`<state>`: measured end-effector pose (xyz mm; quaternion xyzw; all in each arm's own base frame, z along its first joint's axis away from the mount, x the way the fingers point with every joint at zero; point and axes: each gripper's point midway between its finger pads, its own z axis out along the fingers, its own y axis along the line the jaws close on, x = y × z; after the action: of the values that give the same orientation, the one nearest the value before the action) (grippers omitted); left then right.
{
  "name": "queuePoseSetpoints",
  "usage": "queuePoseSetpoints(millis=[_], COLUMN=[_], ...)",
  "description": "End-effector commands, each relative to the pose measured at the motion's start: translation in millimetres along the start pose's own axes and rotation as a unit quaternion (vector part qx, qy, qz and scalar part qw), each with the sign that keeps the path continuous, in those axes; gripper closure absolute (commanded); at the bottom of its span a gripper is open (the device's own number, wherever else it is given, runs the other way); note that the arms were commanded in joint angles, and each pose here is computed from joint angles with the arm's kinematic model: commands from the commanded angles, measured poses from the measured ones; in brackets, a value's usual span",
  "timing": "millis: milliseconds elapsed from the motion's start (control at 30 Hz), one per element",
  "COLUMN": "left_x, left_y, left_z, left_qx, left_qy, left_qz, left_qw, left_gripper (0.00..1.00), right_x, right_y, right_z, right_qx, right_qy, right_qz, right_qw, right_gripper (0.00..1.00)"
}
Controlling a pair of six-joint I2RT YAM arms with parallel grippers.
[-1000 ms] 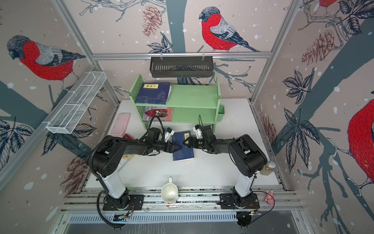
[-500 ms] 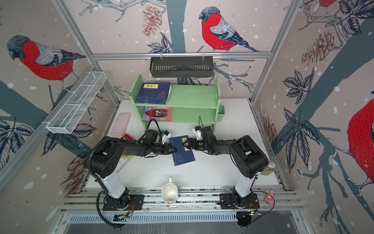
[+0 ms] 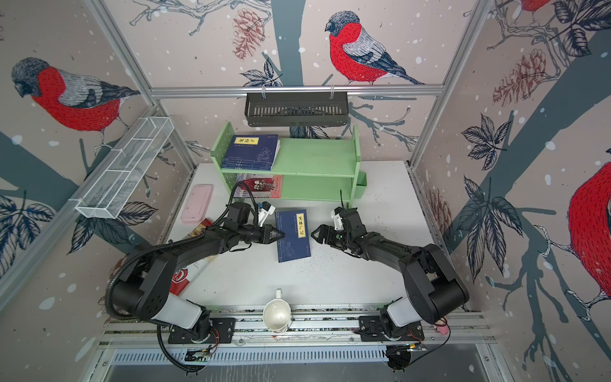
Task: Stacking books/files
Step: Pick up the book at the center of the table.
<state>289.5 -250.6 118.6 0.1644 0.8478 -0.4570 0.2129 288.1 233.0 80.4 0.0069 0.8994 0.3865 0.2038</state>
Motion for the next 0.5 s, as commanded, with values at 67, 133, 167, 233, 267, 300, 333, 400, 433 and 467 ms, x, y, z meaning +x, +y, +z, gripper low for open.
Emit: queuePoseSetpoints(millis=[67, 133, 167, 233, 267, 300, 333, 400, 433, 467], left_x=[12.7, 9.2, 5.8, -0.9, -4.7, -8.1, -11.0, -15.0, -16.5, -17.3], left_y=[-27.8, -37.8, -41.9, -52.2, -58.9, -64.4, -70.8, -84.5, -91.0, -98.2], left_z=[-19.0, -27.3, -31.4, -38.6, -42.6, -45.5, -49.4, -56.0, -59.9, -63.6], left_qx=[0.026, 0.029, 0.027, 0.032, 0.037, 0.042, 0.046, 0.062, 0.068, 0.076], left_qy=[0.046, 0.036, 0.026, 0.012, 0.006, 0.002, 0.000, 0.001, 0.002, 0.005], left_qz=[0.037, 0.059, 0.071, 0.091, 0.099, 0.104, 0.108, 0.121, 0.127, 0.133], left_qw=[0.998, 0.997, 0.997, 0.995, 0.994, 0.994, 0.993, 0.991, 0.990, 0.988], left_gripper=[1.00, 1.00, 1.00, 1.00, 1.00, 1.00, 1.00, 1.00, 1.00, 1.00], right_x=[1.7, -1.4, -3.6, -7.3, -9.5, -10.9, -13.4, -15.7, -17.2, -19.0], right_y=[-2.4, -3.3, -2.8, -0.5, 2.3, 4.4, 10.8, 18.0, 21.5, 26.0], right_z=[-18.4, -26.1, -30.4, -37.8, -42.3, -45.4, -51.8, -60.6, -66.4, -72.9], right_qx=[0.032, 0.037, 0.037, 0.034, 0.032, 0.030, 0.023, 0.018, 0.017, 0.014], right_qy=[0.000, -0.007, -0.012, -0.022, -0.028, -0.032, -0.042, -0.050, -0.057, -0.066], right_qz=[0.003, 0.002, 0.001, 0.000, -0.002, -0.003, -0.007, -0.010, -0.012, -0.015], right_qw=[0.999, 0.999, 0.999, 0.999, 0.999, 0.999, 0.999, 0.999, 0.998, 0.998], right_gripper=[0.12, 0.12, 0.12, 0.12, 0.12, 0.13, 0.13, 0.12, 0.12, 0.11])
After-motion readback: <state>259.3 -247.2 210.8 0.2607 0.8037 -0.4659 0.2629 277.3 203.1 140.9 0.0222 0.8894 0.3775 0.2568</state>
